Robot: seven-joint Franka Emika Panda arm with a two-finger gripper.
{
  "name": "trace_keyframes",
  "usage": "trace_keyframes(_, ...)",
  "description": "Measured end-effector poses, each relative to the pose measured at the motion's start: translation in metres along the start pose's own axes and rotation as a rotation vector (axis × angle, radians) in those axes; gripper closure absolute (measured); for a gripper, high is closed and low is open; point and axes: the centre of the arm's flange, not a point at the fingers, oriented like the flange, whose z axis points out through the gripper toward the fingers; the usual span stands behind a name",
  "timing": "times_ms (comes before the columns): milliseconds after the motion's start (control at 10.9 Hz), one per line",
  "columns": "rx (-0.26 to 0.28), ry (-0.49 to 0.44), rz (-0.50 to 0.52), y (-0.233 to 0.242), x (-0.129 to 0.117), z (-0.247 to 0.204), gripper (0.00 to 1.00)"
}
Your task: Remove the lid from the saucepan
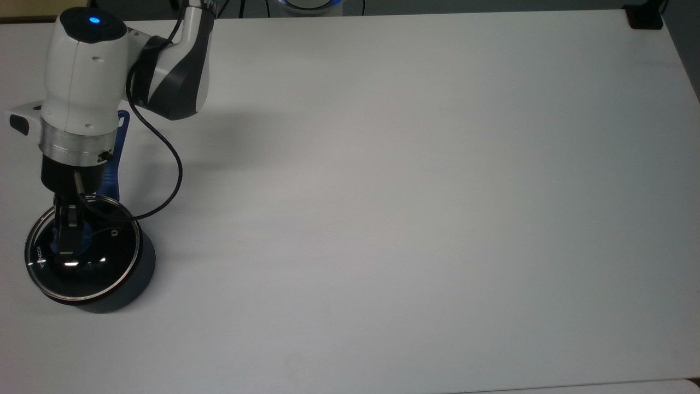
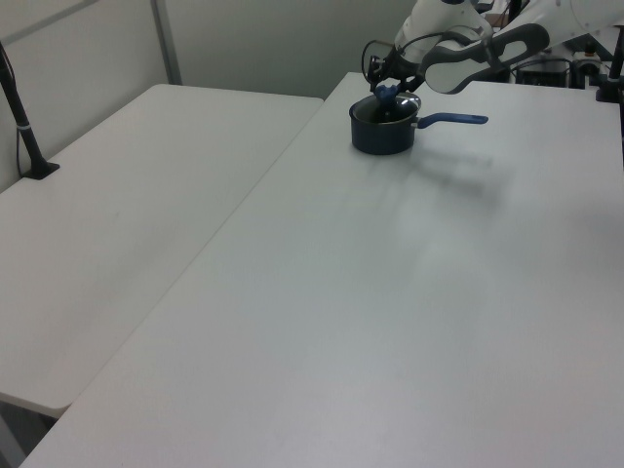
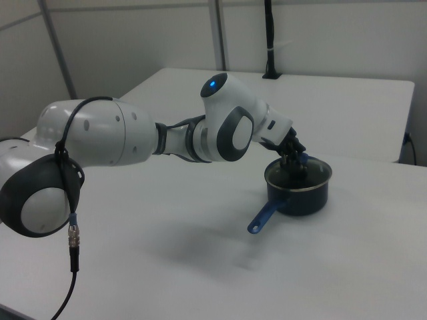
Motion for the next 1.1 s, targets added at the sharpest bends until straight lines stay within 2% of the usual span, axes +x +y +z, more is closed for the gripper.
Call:
trace_keyframes(92,-0.004,0.005,-0.017,0.0,-0.002,0.001,0.34)
trace_keyframes(368,-0.009,0.011,-0.05,-0.003,-0.008,0.003,0.2)
trace_keyframes(460,-0.011,0.014,-0.063,-0.004,-0.01,0.004,0.21)
trace_keyframes(645,-0.02,0.019,-0.09,-0.003,-0.014,0.007,0.3)
trace_keyframes(737,-0.022,0.019,-0.093,-0.003,-0.015,0.008,0.32)
trace_keyframes(829,-0.021,0.02,-0.095,-0.003,-0.015,0.008,0.41)
trace_keyframes(1105,-0.021,0.021,-0.096,-0.003,-0.015,0.008,0.41)
